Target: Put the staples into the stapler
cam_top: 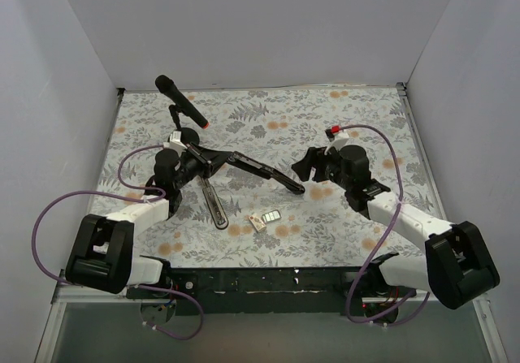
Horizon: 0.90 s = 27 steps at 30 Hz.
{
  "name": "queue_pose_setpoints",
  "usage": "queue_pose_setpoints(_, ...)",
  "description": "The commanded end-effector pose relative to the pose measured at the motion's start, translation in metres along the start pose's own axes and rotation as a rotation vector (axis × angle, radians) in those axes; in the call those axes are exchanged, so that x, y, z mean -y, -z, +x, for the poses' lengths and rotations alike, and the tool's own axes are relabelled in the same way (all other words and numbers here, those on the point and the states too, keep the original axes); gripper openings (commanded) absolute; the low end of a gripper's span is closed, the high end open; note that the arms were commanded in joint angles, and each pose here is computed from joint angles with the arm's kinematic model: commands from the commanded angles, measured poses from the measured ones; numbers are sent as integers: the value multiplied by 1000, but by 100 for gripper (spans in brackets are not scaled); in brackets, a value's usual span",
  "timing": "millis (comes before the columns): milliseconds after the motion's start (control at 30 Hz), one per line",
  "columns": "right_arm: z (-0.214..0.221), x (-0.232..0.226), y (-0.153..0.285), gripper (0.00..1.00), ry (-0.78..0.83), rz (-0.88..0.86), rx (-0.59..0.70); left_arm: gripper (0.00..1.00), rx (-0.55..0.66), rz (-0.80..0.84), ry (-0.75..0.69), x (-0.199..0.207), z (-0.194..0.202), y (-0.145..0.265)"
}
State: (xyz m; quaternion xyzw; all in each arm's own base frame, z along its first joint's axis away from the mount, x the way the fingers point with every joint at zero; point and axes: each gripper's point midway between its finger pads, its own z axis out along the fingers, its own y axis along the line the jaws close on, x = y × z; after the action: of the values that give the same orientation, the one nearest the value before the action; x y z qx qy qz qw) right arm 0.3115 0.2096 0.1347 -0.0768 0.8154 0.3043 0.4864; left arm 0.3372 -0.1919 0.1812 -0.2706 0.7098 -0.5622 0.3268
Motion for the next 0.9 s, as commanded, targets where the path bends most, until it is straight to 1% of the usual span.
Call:
queue_pose_setpoints(0, -1, -41, 0, 79, 126, -168, -89, 0, 23, 99, -39, 29, -2, 2)
queue_pose_setpoints(33, -1, -51, -3, 79, 205, -240, -111, 0, 14, 95, -34, 27, -1, 0)
queue_pose_setpoints(100, 2, -58, -6, 78, 264, -288, -136, 0, 0, 107, -26, 29, 1, 0)
queue_pose_setpoints(133, 4, -61, -10, 78, 337, -326, -146, 0, -1, 109, -25, 29, 2, 0)
queue_pose_setpoints(233, 14, -63, -18, 79, 424, -374, -195, 0, -6, 117, -29, 33, 2, 1)
queue_pose_setpoints(267, 10, -65, -20, 78, 484, -396, -198, 0, -8, 120, -33, 35, 3, 0)
queue_pose_setpoints(333, 15, -67, -24, 79, 513, -435, -222, 0, -14, 121, -34, 36, 4, 0)
queue_pose_setpoints(367, 11, -70, -26, 79, 552, -454, -212, 0, -17, 122, -34, 36, 5, 0)
queue_pose_setpoints(567, 12, -78, -34, 76, 616, -532, -211, 0, -33, 125, -35, 37, 9, -1)
queue_pose_setpoints(867, 25, -83, -47, 65, 679, -588, -266, 0, -37, 133, -37, 40, 10, -1)
